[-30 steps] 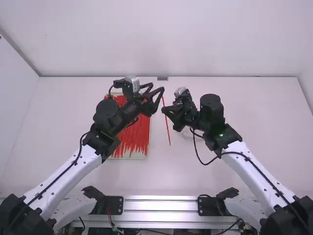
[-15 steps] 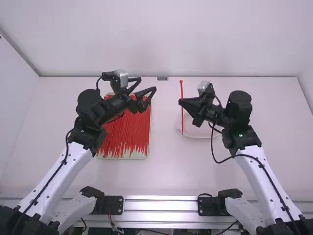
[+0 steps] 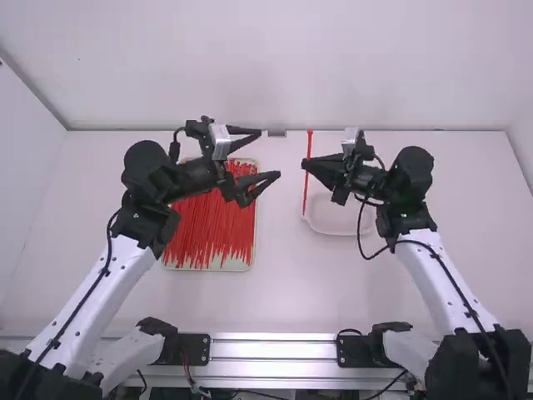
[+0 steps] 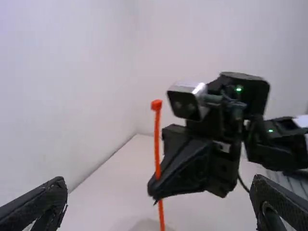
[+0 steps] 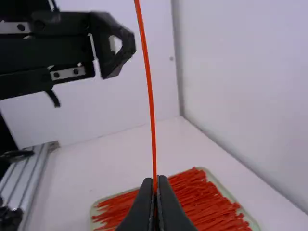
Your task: Fasten the cable tie
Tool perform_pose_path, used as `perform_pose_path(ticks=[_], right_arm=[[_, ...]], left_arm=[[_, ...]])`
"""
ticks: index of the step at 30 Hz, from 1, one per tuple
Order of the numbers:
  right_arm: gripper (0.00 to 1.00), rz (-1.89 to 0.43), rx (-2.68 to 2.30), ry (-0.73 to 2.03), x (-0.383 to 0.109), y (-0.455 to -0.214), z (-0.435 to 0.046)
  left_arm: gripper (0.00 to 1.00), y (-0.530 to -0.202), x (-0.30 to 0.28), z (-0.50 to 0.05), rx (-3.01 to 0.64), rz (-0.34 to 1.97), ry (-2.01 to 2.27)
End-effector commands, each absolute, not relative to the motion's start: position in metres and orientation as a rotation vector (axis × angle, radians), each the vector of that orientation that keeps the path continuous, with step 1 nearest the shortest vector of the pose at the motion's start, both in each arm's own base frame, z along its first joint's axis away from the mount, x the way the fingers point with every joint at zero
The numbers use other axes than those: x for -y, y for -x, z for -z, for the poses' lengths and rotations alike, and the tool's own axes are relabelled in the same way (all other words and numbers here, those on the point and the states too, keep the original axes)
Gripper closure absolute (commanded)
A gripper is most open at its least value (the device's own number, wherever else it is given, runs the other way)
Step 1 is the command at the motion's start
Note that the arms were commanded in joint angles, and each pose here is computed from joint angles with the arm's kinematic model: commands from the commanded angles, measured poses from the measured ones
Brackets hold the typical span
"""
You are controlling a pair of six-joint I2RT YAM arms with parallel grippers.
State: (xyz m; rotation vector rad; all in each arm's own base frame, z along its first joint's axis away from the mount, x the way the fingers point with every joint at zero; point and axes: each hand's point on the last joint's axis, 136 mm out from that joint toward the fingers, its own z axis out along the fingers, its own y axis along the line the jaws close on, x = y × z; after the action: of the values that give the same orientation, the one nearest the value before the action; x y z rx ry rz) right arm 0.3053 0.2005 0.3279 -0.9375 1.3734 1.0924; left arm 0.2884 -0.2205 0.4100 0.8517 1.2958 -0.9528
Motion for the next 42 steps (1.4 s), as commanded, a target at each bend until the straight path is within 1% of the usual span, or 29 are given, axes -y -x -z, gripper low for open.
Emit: perform_pose_path(ticks=[1, 9, 10, 12, 13, 14, 15, 16, 17, 19, 21, 22, 23, 26, 29, 32, 33, 35, 37, 38, 39, 40, 41, 42], right_arm=[[1.00, -1.177, -1.370, 0.974, -0.209, -0.296, -0.326], [1.00, -1.237, -1.363, 1.015, -0.226, -0.285, -0.323], [1.00, -1.244, -1.365, 1.017, -0.227, -0.284, -0.322], [1.00, -1.253, -1.362, 1.025, -0.230, -0.282, -0.322], [1.00, -1.259, -1.361, 1.032, -0.233, -0.280, -0.322], [1.00, -1.261, -1.360, 1.034, -0.234, -0.279, -0.322], [1.00, -1.264, -1.361, 1.039, -0.235, -0.278, -0.321], [1.00, -1.265, -1.357, 1.050, -0.237, -0.276, -0.320], [1.00, -1.268, -1.355, 1.059, -0.240, -0.274, -0.319], [1.00, -1.278, -1.353, 1.067, -0.242, -0.271, -0.318], [1.00, -1.286, -1.348, 1.076, -0.245, -0.269, -0.319], [1.00, -1.291, -1.346, 1.081, -0.248, -0.267, -0.318], [1.00, -1.294, -1.344, 1.084, -0.249, -0.266, -0.318], [1.00, -1.297, -1.342, 1.087, -0.250, -0.265, -0.319], [1.00, -1.299, -1.340, 1.089, -0.250, -0.264, -0.319], [1.00, -1.312, -1.341, 1.094, -0.253, -0.262, -0.319], [1.00, -1.314, -1.340, 1.096, -0.254, -0.261, -0.319], [1.00, -1.328, -1.332, 1.112, -0.259, -0.256, -0.319], [1.00, -1.331, -1.331, 1.115, -0.261, -0.255, -0.319], [1.00, -1.331, -1.324, 1.122, -0.262, -0.253, -0.319], [1.00, -1.335, -1.319, 1.127, -0.263, -0.252, -0.320], [1.00, -1.335, -1.319, 1.128, -0.264, -0.251, -0.320], [1.00, -1.335, -1.318, 1.128, -0.264, -0.251, -0.320], [1.00, -1.332, -1.317, 1.126, -0.263, -0.252, -0.320]], left_arm=[[0.01, -0.275, 0.228, -0.417, -1.218, 1.008, -0.971], [0.00, -0.284, 0.231, -0.411, -1.210, 1.011, -0.979], [0.02, -0.285, 0.230, -0.413, -1.207, 1.011, -0.974], [0.09, -0.285, 0.229, -0.416, -1.204, 1.020, -0.960], [0.16, -0.284, 0.229, -0.419, -1.200, 1.031, -0.954], [0.17, -0.284, 0.229, -0.419, -1.201, 1.034, -0.953], [0.24, -0.284, 0.229, -0.419, -1.200, 1.035, -0.953], [0.34, -0.284, 0.229, -0.419, -1.203, 1.037, -0.950], [0.38, -0.285, 0.228, -0.419, -1.212, 1.040, -0.943], [0.37, -0.284, 0.227, -0.418, -1.211, 1.048, -0.953], [0.32, -0.280, 0.228, -0.417, -1.206, 1.062, -0.975], [0.27, -0.278, 0.228, -0.416, -1.201, 1.071, -0.989], [0.25, -0.276, 0.228, -0.415, -1.201, 1.077, -0.996], [0.25, -0.274, 0.230, -0.413, -1.207, 1.092, -1.005], [0.30, -0.275, 0.230, -0.411, -1.220, 1.098, -1.001], [0.41, -0.275, 0.231, -0.408, -1.239, 1.109, -0.997], [0.43, -0.275, 0.231, -0.408, -1.241, 1.110, -0.996], [0.53, -0.275, 0.231, -0.406, -1.257, 1.120, -0.991], [0.59, -0.276, 0.231, -0.404, -1.267, 1.125, -0.989], [0.63, -0.276, 0.231, -0.404, -1.270, 1.127, -0.987], [0.70, -0.276, 0.231, -0.403, -1.278, 1.132, -0.984], [0.73, -0.276, 0.231, -0.403, -1.285, 1.140, -0.978], [0.75, -0.276, 0.231, -0.403, -1.288, 1.145, -0.975], [0.82, -0.276, 0.231, -0.403, -1.293, 1.153, -0.970]])
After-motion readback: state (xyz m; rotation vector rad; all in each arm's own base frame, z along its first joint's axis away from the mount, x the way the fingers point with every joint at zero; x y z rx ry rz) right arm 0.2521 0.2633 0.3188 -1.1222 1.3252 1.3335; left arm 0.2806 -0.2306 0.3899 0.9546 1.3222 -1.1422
